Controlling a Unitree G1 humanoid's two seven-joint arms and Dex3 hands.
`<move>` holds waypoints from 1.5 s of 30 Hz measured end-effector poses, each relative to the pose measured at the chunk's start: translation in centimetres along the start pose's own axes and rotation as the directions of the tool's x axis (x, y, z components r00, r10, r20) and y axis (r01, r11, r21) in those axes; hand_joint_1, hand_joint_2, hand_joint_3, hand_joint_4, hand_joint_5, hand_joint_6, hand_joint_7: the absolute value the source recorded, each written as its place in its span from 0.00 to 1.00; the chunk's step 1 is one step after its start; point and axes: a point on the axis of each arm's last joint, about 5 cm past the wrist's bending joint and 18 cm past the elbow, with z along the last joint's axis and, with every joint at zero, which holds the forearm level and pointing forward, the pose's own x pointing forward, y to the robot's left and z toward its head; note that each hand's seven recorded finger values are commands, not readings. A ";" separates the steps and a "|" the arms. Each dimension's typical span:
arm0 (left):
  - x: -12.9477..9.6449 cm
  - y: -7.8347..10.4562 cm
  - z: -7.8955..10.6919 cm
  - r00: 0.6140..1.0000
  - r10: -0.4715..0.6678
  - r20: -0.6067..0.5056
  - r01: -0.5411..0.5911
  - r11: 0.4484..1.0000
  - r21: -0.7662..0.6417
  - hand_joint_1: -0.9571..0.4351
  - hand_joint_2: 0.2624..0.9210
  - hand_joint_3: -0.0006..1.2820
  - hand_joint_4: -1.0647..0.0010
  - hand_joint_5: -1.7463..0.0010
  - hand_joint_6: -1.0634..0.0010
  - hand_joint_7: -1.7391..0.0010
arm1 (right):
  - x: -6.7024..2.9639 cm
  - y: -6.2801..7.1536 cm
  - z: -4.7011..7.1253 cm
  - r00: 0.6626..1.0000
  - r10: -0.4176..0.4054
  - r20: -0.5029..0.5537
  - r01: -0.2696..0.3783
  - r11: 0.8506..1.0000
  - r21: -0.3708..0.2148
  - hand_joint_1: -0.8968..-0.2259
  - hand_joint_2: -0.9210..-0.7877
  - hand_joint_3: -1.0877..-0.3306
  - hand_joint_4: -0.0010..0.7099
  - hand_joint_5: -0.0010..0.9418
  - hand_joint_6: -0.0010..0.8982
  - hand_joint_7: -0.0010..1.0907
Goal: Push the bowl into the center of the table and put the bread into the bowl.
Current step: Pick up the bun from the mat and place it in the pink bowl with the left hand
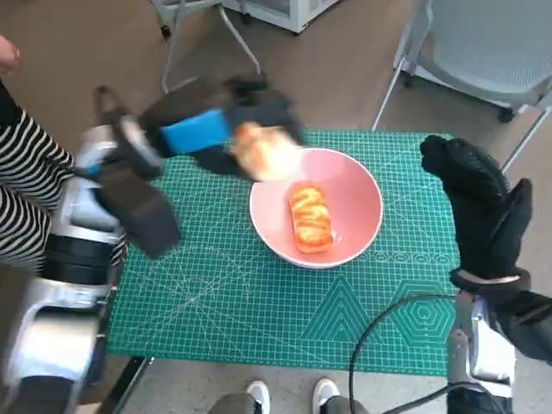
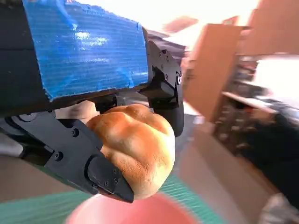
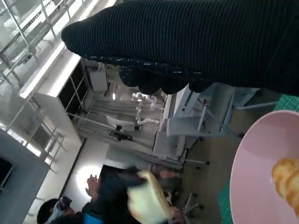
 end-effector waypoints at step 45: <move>4.8 -7.0 -0.5 0.916 -0.385 -0.107 0.355 0.907 -0.227 0.47 0.87 0.01 0.95 1.00 0.77 0.96 | -0.73 0.1 0.6 0.999 -0.045 0.014 0.046 0.999 -0.016 0.31 0.00 0.46 0.26 0.00 0.10 0.49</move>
